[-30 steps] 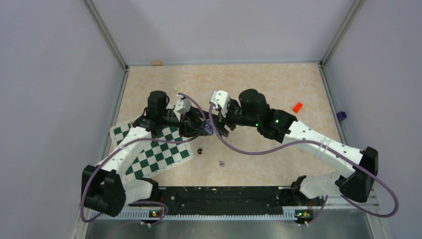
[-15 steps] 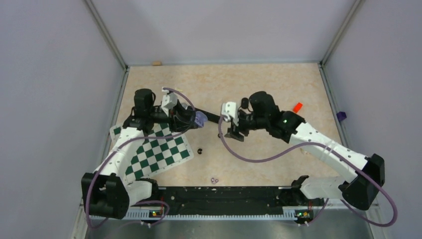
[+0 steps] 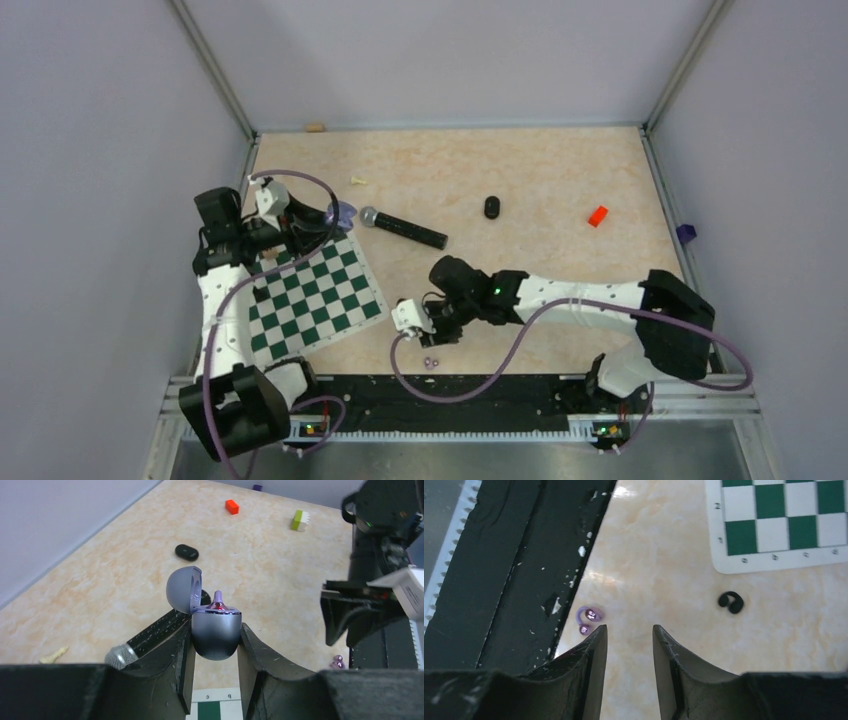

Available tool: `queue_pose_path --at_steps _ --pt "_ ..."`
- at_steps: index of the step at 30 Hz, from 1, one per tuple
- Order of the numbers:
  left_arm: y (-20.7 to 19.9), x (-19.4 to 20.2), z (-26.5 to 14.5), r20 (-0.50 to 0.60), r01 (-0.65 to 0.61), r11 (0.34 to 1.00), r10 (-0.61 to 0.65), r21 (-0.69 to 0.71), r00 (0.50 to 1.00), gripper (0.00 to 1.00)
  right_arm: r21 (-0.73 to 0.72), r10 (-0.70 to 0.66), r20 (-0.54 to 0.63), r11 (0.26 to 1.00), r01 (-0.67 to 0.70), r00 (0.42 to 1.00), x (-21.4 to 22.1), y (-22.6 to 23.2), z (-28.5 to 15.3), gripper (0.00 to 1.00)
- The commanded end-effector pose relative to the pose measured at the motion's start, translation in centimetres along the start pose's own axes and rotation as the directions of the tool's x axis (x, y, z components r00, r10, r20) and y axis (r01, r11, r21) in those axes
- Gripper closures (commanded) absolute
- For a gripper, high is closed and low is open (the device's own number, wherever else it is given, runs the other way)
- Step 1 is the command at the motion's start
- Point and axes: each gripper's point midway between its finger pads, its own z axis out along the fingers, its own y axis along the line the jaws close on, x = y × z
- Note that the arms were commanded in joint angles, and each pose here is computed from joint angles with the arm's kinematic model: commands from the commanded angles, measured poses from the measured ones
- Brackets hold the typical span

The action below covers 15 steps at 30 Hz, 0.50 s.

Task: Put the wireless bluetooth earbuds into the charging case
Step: Adjust the right earbud at the corner of the board.

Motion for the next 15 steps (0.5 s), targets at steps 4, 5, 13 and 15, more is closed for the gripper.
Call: queue_pose_path --at_steps 4,5,13,15 --pt "-1.0 0.4 -1.6 0.102 -0.022 1.0 0.022 -0.005 0.995 1.0 -0.094 -0.24 -0.034 0.967 0.236 0.97 0.2 2.2 4.4 0.66" --pt "-1.0 0.4 -1.6 0.104 -0.021 1.0 0.022 -0.013 0.994 1.0 -0.104 -0.25 -0.044 0.964 0.245 0.967 0.3 2.3 4.7 0.67" --pt "-0.6 0.4 -1.6 0.111 0.001 0.998 0.006 -0.058 0.994 1.0 -0.21 -0.375 -0.127 0.915 0.344 0.918 2.6 5.3 6.5 0.72" --pt "-0.7 0.6 -1.5 0.108 -0.011 0.998 0.017 -0.058 0.994 1.0 -0.217 -0.392 -0.141 0.908 0.358 0.909 3.0 5.7 6.7 0.72"
